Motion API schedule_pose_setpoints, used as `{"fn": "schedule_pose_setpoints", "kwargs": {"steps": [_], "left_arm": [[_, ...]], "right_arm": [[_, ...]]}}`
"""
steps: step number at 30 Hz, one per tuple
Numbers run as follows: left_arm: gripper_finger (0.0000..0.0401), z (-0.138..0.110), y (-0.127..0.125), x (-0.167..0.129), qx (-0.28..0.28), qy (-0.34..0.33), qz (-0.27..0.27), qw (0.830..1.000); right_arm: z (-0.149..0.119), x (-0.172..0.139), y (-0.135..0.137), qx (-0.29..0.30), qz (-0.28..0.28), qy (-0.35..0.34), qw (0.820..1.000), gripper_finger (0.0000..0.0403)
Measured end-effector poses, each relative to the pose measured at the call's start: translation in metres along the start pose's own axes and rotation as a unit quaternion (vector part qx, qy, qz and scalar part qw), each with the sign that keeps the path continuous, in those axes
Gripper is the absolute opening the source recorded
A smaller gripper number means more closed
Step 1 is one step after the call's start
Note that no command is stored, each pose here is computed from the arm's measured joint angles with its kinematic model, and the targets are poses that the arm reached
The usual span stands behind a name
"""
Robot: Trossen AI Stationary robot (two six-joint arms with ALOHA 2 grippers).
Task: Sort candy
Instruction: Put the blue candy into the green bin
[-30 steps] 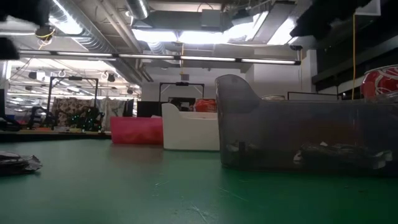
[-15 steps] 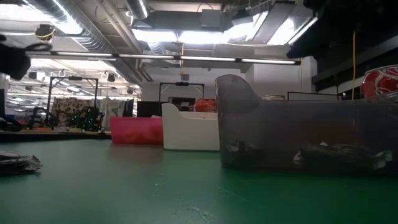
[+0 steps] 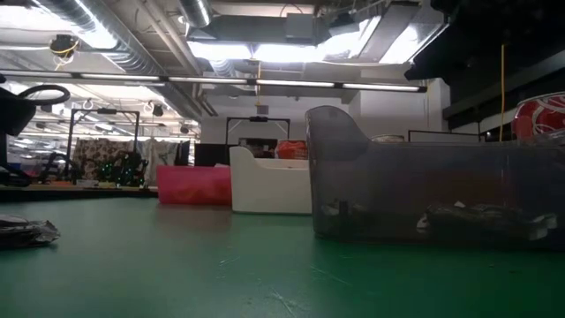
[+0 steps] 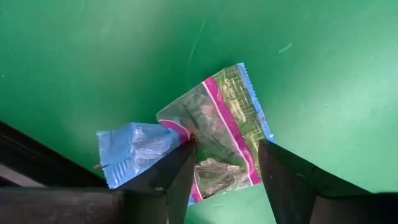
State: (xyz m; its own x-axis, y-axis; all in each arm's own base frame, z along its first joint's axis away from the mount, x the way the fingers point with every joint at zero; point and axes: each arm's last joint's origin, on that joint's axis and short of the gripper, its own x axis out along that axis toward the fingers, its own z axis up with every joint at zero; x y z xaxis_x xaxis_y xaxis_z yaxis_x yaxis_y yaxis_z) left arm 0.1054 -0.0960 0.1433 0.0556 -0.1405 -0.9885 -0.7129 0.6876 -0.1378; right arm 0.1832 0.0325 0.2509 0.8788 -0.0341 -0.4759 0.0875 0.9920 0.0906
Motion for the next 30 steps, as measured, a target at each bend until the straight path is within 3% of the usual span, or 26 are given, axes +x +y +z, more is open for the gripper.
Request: {"fn": "schedule_pose_setpoints", "kwargs": {"steps": [5, 15, 18, 24, 30], "left_arm": [[0.0136, 0.0, 0.0, 0.001, -0.009, 0.002, 0.001, 1.0], [0.0015, 0.005, 0.0, 0.001, -0.052, -0.002, 0.001, 0.999], [0.0005, 0.008, -0.001, 0.001, -0.059, -0.003, -0.006, 0.998], [0.0001, 0.016, -0.018, -0.001, -0.054, -0.045, -0.099, 0.993], [0.0, 0.03, -0.035, -0.008, -0.056, -0.109, -0.195, 0.973]], "right_arm": [[0.0, 0.0, 0.0, 0.0, 0.0, -0.001, 1.0, 0.0179], [0.0, 0.0, 0.0, 0.0, 0.0, -0.001, 1.0, 0.0179], [0.0, 0.0, 0.0, 0.0, 0.0, -0.001, 1.0, 0.0179], [0.0, 0.0, 0.0, 0.0, 0.0, -0.001, 1.0, 0.0179], [0.0, 0.0, 0.0, -0.011, 0.0, -0.001, 1.0, 0.0179]]}}
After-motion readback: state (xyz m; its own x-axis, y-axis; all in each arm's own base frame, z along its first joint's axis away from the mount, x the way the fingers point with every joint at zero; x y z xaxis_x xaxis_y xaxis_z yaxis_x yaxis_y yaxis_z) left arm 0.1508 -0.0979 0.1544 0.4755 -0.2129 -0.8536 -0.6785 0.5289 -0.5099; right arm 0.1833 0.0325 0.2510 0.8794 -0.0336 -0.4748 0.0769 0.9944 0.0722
